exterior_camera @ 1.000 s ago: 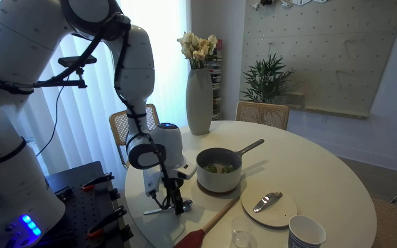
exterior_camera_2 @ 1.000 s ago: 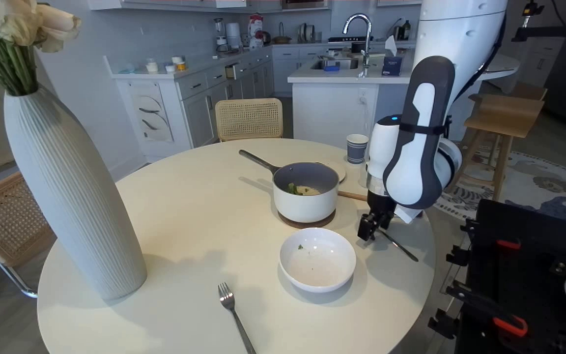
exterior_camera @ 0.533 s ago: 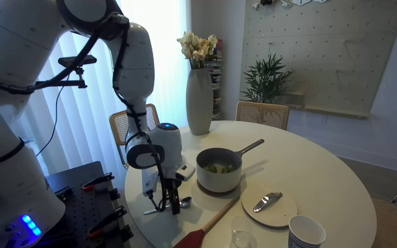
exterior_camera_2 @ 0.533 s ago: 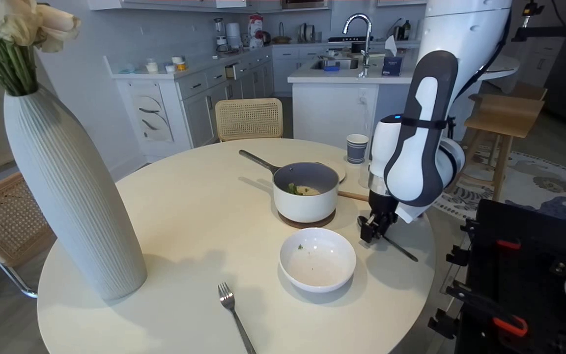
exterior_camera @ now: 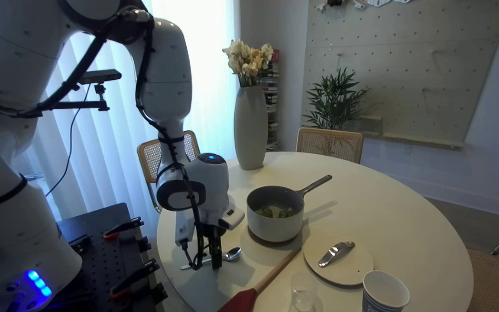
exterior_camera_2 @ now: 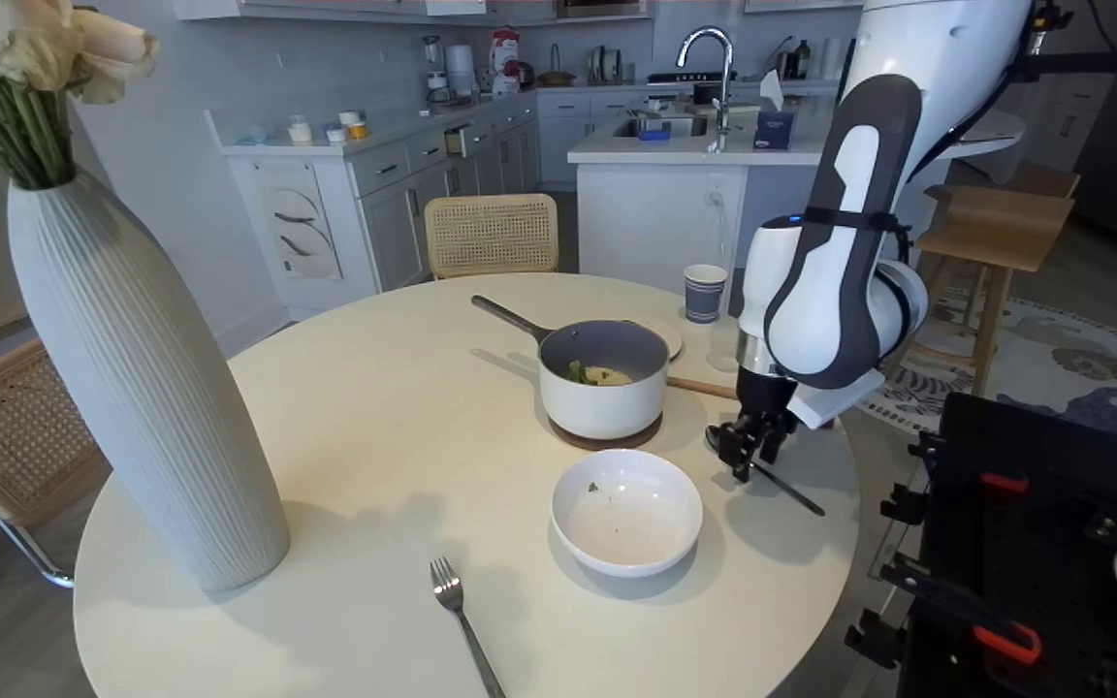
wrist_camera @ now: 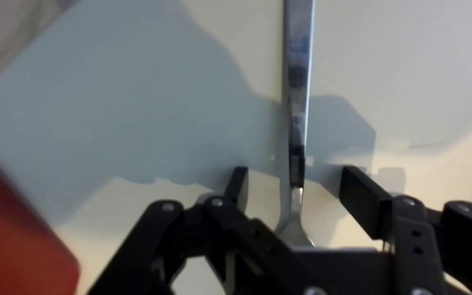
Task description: Move the blue cup to the right, move the silver fork and spoon to the left, move the blue cup to the left
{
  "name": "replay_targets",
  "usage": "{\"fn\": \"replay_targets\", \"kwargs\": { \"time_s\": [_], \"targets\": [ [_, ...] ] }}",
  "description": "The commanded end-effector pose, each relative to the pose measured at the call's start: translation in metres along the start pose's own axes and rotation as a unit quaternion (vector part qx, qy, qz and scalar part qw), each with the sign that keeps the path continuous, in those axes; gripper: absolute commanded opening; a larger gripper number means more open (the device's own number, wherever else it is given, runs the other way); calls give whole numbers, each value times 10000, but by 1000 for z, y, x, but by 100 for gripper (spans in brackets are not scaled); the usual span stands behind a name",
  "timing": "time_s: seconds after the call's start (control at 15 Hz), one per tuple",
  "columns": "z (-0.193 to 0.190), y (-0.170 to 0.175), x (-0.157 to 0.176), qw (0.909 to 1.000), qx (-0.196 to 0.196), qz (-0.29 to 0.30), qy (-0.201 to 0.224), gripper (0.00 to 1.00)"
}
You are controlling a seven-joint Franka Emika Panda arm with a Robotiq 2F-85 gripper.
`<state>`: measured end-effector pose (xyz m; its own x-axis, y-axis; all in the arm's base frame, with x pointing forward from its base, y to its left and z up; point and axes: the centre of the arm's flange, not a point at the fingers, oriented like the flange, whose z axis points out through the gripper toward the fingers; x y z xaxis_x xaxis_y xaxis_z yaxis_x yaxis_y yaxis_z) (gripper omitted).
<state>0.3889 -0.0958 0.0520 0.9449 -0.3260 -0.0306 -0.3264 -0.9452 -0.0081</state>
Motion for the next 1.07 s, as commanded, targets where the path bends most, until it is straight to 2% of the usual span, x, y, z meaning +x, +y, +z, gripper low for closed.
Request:
{"fn": "replay_targets", "kwargs": {
  "time_s": [0.0, 0.27, 0.33, 0.67, 1.0],
  "targets": [
    [-13, 3, -5, 9998, 74, 106, -128, 33],
    [-17, 3, -2, 9998, 92, 116, -132, 3],
    [-17, 2, -2, 9998, 90, 104, -131, 0],
    [-27, -2, 3, 9999, 120, 32, -121, 2],
    [-72, -10, 24, 9995, 252, -211, -16, 2]
  ]
}}
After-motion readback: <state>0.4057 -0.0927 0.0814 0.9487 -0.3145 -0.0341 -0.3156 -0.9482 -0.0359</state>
